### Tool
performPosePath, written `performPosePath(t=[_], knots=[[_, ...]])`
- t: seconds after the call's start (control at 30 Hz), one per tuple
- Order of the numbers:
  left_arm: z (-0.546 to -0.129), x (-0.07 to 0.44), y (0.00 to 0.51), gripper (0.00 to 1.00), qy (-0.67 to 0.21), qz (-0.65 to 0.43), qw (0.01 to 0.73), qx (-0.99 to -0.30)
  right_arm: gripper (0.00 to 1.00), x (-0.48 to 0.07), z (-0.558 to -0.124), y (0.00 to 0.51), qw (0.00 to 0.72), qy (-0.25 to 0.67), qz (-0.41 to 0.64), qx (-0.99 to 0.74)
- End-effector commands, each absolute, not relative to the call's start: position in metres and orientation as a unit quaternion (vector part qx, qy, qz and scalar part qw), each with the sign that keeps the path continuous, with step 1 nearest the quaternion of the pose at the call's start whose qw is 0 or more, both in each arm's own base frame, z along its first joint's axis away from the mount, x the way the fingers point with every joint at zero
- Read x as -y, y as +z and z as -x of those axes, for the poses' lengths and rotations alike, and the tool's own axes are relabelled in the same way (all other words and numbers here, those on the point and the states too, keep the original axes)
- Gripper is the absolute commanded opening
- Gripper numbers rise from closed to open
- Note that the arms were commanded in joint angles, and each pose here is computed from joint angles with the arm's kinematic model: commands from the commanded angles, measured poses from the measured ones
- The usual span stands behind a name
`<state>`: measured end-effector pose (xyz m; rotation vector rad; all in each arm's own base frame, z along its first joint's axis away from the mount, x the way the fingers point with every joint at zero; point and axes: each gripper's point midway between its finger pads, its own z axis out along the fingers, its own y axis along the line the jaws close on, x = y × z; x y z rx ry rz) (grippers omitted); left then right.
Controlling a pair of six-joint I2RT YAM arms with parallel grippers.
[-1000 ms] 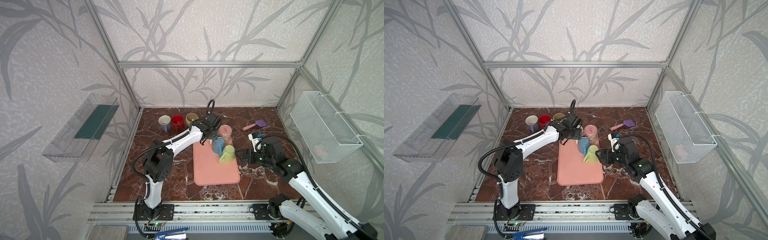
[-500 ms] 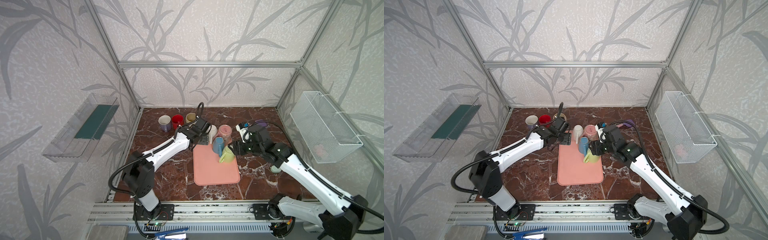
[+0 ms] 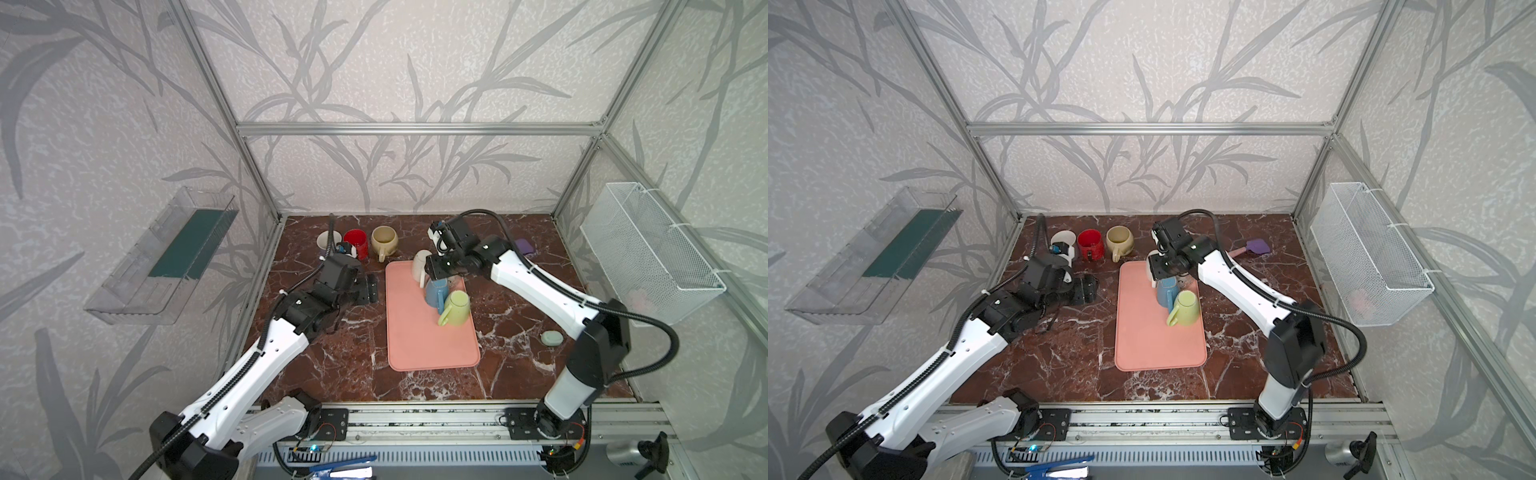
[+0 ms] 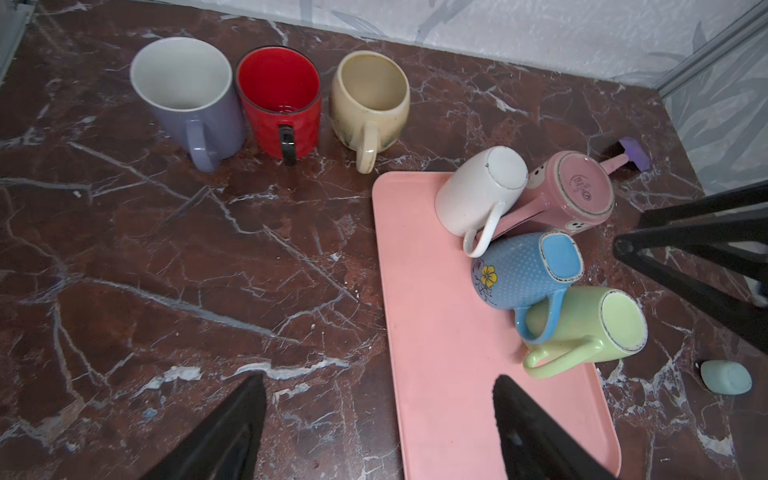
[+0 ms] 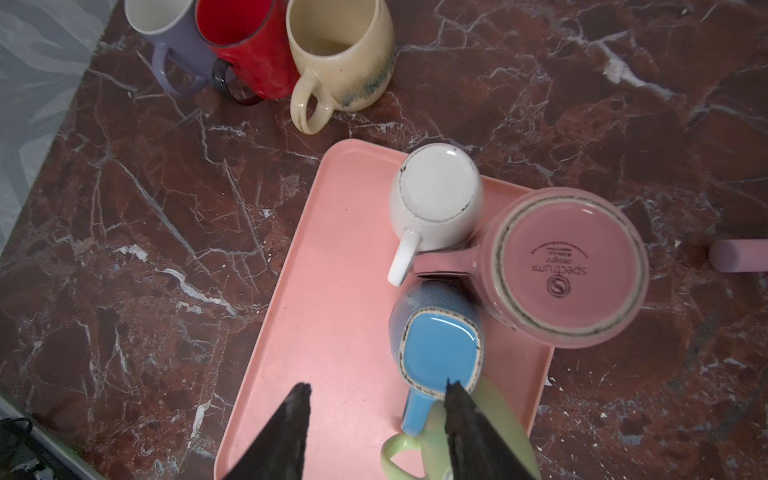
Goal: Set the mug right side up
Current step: 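Move the right gripper over the upside-down white mug while the left gripper withdraws, then lower the right gripper onto the white mug and close on it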
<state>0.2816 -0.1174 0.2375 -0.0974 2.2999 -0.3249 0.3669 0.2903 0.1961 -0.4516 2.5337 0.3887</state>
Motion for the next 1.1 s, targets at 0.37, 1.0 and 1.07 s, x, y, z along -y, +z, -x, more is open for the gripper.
performPosePath(t=[0.37, 1.0, 1.07], knots=[[-0.257, 0.083, 0.223, 0.83, -0.104, 0.047, 0.403, -0.908, 0.46, -0.313, -0.402, 0.134, 0.195, 0.074, 0.137, -0.968], [-0.256, 0.081, 0.22, 0.84, -0.091, 0.044, 0.401, -0.911, 0.48, -0.308, -0.428, 0.088, 0.169, 0.027, 0.115, -0.978], [-0.257, 0.082, 0.219, 0.83, -0.092, 0.045, 0.399, -0.911, 0.48, -0.31, -0.428, 0.084, 0.167, 0.031, 0.116, -0.979]])
